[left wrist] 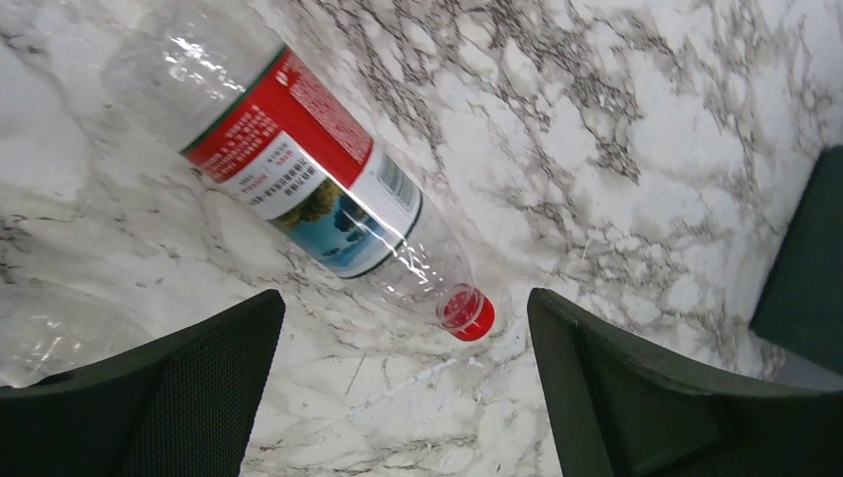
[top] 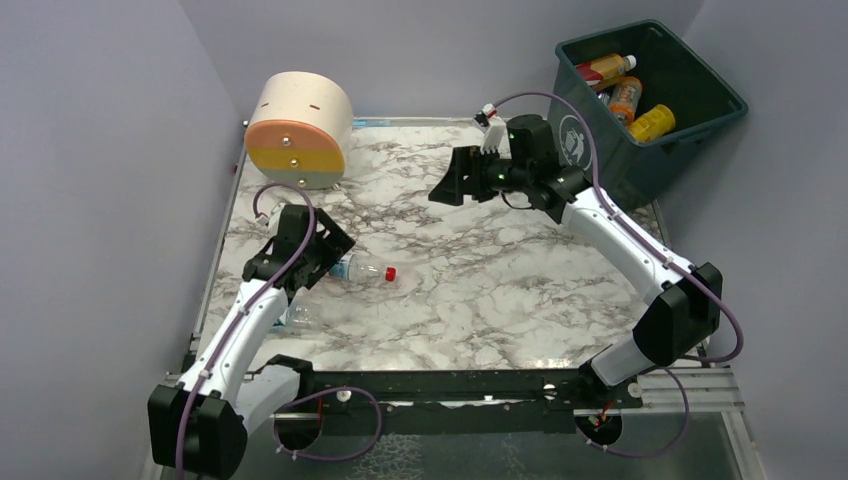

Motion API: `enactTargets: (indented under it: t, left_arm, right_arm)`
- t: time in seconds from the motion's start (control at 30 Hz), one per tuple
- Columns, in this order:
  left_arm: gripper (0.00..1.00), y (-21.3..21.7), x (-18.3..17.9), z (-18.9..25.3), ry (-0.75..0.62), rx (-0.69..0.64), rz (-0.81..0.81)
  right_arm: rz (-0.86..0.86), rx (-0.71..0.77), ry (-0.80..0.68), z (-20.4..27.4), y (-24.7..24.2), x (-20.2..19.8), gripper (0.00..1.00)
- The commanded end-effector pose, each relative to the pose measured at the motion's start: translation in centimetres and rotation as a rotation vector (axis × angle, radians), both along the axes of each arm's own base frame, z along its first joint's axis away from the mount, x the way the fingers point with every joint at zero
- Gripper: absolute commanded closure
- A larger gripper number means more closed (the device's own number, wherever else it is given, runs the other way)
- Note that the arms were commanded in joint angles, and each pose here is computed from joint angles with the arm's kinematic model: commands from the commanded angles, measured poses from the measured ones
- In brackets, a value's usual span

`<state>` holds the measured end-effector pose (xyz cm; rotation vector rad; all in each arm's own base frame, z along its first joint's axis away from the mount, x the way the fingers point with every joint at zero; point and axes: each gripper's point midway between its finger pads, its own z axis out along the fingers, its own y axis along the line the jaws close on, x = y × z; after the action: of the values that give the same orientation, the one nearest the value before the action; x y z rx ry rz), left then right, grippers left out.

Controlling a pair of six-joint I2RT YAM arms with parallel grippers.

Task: Put the plastic bottles in the bin
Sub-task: Pick up the plastic bottle at the center of the board.

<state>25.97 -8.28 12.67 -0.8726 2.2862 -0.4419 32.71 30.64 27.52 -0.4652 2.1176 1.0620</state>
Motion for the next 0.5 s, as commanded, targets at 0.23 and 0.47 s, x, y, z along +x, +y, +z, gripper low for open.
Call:
enactTargets:
  t: [0.23,0.47]
  left_arm:
    - [0.01,4.9,0.4,-1.5,0.183,0.036,0.285]
    - [0.01,5.9,1.3,-3.4,0.285,0.058,0.329]
  right_arm:
    - [0.07,-0.005,-0.008,-2.0,1.2,-0.4,0.03]
    - [0.08,-0.009,0.018,-3.7,1.3,-0.7,0.03]
